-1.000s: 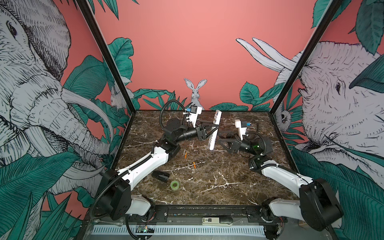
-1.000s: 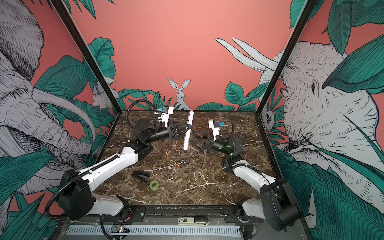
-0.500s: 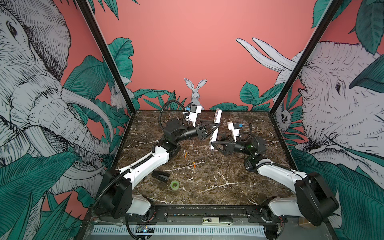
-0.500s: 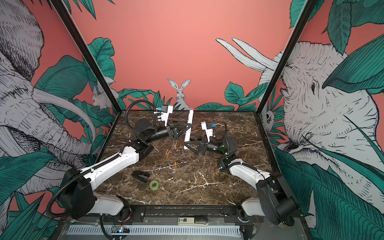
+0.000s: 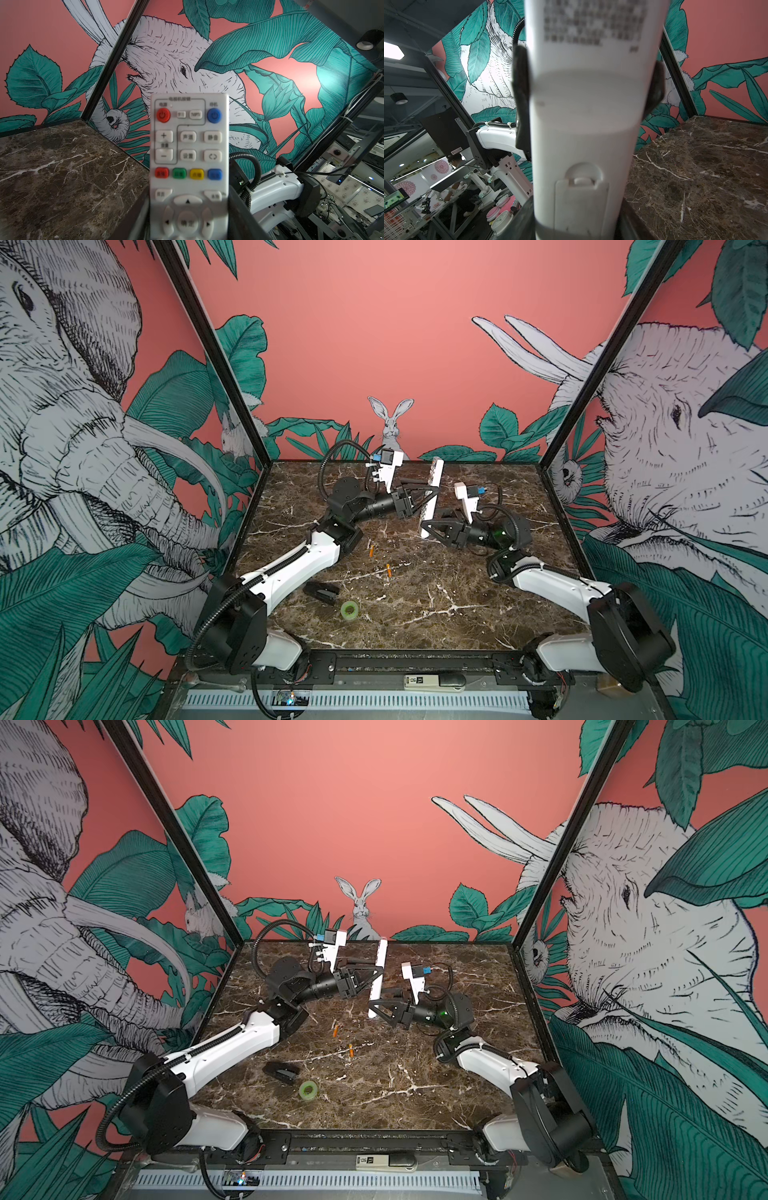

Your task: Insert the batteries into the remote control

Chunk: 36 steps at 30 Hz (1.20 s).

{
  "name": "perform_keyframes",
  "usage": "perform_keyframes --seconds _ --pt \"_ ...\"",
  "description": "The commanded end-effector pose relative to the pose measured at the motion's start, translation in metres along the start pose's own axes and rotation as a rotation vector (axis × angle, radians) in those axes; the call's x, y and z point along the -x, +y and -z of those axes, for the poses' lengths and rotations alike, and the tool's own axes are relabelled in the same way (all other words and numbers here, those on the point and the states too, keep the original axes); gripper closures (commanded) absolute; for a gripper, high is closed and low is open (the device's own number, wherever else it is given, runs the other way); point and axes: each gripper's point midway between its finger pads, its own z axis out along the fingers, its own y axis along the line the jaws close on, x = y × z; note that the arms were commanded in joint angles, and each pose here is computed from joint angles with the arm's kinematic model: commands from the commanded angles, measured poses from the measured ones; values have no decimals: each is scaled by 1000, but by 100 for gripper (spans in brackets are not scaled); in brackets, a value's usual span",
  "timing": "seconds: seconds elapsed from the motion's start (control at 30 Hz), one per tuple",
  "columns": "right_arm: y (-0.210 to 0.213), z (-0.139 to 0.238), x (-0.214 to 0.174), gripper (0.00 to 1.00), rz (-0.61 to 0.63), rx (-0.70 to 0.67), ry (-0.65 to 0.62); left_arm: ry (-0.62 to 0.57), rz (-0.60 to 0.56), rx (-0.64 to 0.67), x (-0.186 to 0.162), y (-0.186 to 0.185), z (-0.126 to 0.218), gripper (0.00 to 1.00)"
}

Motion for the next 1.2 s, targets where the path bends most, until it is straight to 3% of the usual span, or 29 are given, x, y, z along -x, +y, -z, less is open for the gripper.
perform_keyframes --seconds 0.0,0.23,0.3,0.37,0.47,0.6,0.93,1.17 --pt "20 -5 13 54 85 74 -24 -27 -9 -29 8 -9 1 100" --pt "26 -3 16 79 98 79 -32 -22 -1 24 5 2 2 100" --pt "27 -2 16 84 105 75 -33 -16 -4 54 3 6 3 87" --pt "25 -2 16 86 109 54 -27 -6 -13 92 0 11 6 63" --pt "16 0 11 89 119 -9 -5 2 -42 150 1 15 11 36" --pt "-11 6 1 93 137 -192 58 19 -93 236 4 16 21 16" --pt "-67 34 -15 100 210 -630 190 42 -218 366 5 10 31 18" --pt "-79 39 -16 100 213 -739 165 48 -244 431 1 18 19 25"
